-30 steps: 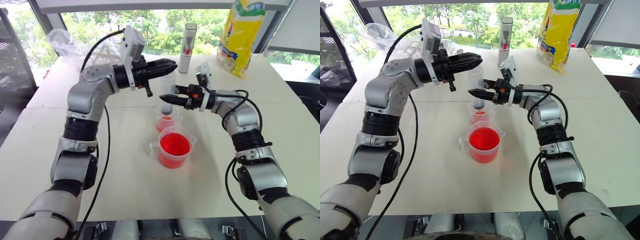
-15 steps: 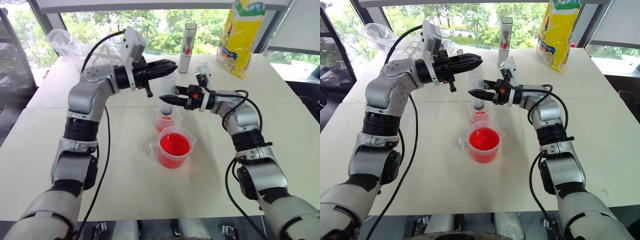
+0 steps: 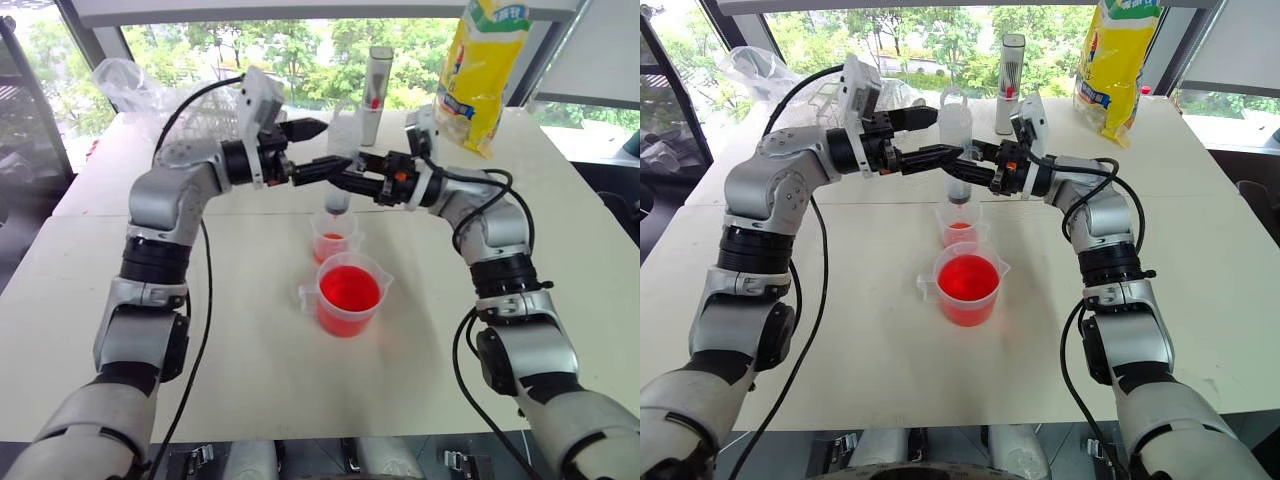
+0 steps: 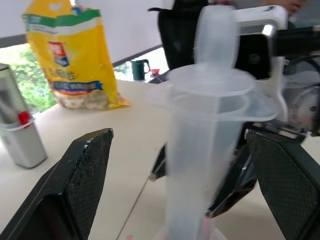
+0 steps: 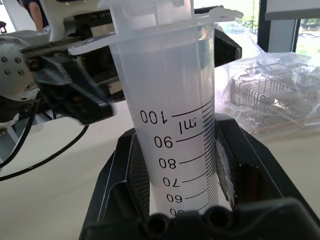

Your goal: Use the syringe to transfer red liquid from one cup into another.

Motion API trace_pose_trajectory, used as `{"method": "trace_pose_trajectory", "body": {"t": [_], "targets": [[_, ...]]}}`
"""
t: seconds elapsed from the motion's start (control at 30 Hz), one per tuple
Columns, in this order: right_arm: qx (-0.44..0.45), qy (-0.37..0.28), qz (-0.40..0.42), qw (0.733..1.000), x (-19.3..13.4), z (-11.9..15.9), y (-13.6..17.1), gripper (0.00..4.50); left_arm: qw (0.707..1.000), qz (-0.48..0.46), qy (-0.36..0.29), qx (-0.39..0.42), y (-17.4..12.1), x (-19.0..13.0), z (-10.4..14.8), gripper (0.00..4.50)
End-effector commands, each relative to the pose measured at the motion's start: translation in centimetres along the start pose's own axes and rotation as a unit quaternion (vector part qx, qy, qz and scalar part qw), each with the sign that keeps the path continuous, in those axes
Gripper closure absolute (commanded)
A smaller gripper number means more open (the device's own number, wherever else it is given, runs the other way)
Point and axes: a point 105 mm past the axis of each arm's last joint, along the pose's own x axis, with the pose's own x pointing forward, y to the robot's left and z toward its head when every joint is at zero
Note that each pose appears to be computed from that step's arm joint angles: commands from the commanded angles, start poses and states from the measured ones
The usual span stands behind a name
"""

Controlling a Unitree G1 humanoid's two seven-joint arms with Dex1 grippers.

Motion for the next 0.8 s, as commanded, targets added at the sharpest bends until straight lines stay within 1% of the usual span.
{"method": "trace_pose_trajectory", "body": {"t": [0.03,0.17,0.23,0.37,0.47,0.6,0.7,0.8], "targets": [[-0.029,-0.034,0.010,0.999,0.4,2.6,0.3,3.09,0.999,0.031,-0.031,0.029,1.1,-1.5,2.8,0.03],[-0.025,-0.033,0.012,0.999,0.6,2.4,0.5,3.09,0.998,0.054,-0.023,0.030,1.8,-3.3,2.6,0.03],[-0.023,-0.031,0.014,0.999,0.6,2.1,0.6,3.09,0.998,0.057,-0.014,0.024,1.8,-3.7,2.1,0.03],[-0.019,-0.025,0.014,0.999,0.5,1.6,0.7,3.09,0.998,0.050,0.017,0.018,0.9,-4.4,0.1,0.03],[-0.017,-0.028,0.004,0.999,0.4,2.3,0.3,3.09,0.998,0.055,0.022,0.014,0.5,-5.3,-0.5,0.03],[-0.039,0.045,-0.046,0.997,0.1,2.0,-1.1,3.09,0.998,0.057,0.027,0.015,0.2,-5.7,-0.9,0.03],[0.010,0.053,-0.071,0.996,-0.4,4.0,-1.5,3.09,0.998,0.059,0.029,0.012,-0.2,-6.0,-1.3,0.03],[0.046,0.099,-0.114,0.988,-1.3,5.0,-2.1,3.09,0.998,0.062,0.027,0.008,-0.4,-6.0,-1.6,0.03]]}}
